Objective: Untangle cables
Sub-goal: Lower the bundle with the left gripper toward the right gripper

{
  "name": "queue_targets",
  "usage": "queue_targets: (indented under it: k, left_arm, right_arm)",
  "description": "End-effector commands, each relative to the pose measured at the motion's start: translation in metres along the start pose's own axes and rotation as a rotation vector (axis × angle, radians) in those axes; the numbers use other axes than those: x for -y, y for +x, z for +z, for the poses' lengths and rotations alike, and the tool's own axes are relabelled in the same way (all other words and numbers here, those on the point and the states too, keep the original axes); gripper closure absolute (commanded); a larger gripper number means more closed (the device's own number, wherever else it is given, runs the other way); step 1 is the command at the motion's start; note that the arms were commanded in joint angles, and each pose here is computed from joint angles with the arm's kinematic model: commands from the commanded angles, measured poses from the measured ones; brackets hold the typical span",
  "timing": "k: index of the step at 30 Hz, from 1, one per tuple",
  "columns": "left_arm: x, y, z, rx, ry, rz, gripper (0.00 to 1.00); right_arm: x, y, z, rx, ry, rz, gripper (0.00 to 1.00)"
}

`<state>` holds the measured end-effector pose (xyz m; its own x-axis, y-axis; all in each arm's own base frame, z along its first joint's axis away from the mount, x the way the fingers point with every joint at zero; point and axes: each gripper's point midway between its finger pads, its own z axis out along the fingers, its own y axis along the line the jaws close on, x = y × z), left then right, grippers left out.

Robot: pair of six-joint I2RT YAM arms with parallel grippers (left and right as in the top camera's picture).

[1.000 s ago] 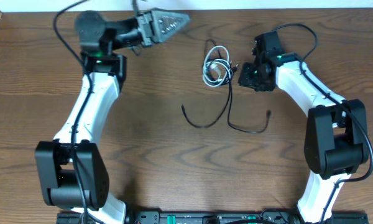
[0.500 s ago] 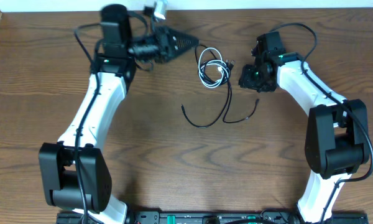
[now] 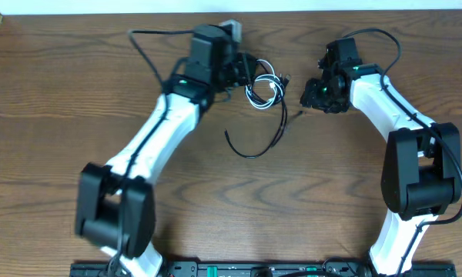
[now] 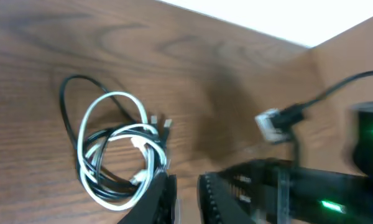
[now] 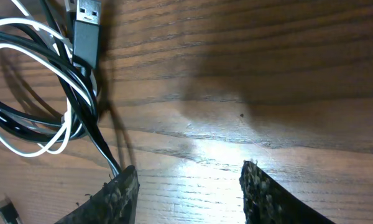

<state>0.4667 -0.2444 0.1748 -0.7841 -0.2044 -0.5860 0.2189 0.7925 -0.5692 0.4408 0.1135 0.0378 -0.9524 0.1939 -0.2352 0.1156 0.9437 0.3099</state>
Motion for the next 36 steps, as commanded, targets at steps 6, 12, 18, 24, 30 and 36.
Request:
queue_targets:
  k: [6,12,18,24,30,36]
  left_arm:
    - [-0.059,0.001,0.054,-0.156,-0.251,0.038,0.75]
    - [-0.079,0.026,0.073,-0.241,-0.298,0.020,0.75]
    - [-0.082,0.051,0.091,-0.293,-0.313,0.034,0.75]
    - [-0.100,0.069,0.104,-0.317,-0.384,0.048,0.75]
    - [-0.106,0.073,0.110,-0.317,-0.399,0.053,0.80]
    - [-0.119,0.077,0.108,-0.310,-0.467,0.068,0.81]
  right_arm:
    - [-0.003,0.004,-0.004,-0.014,-0.014,-0.026,0.50]
    - [-0.002,0.007,-0.004,-0.028,-0.011,-0.034,0.49]
    - [-0.002,0.007,-0.004,-0.028,-0.012,-0.041,0.49]
    - [-0.002,0.007,-0.004,-0.028,-0.012,-0.049,0.49]
    - [-0.002,0.007,-0.004,-0.028,-0.012,-0.049,0.48]
    - [-0.002,0.007,-0.004,-0.029,-0.012,-0.060,0.48]
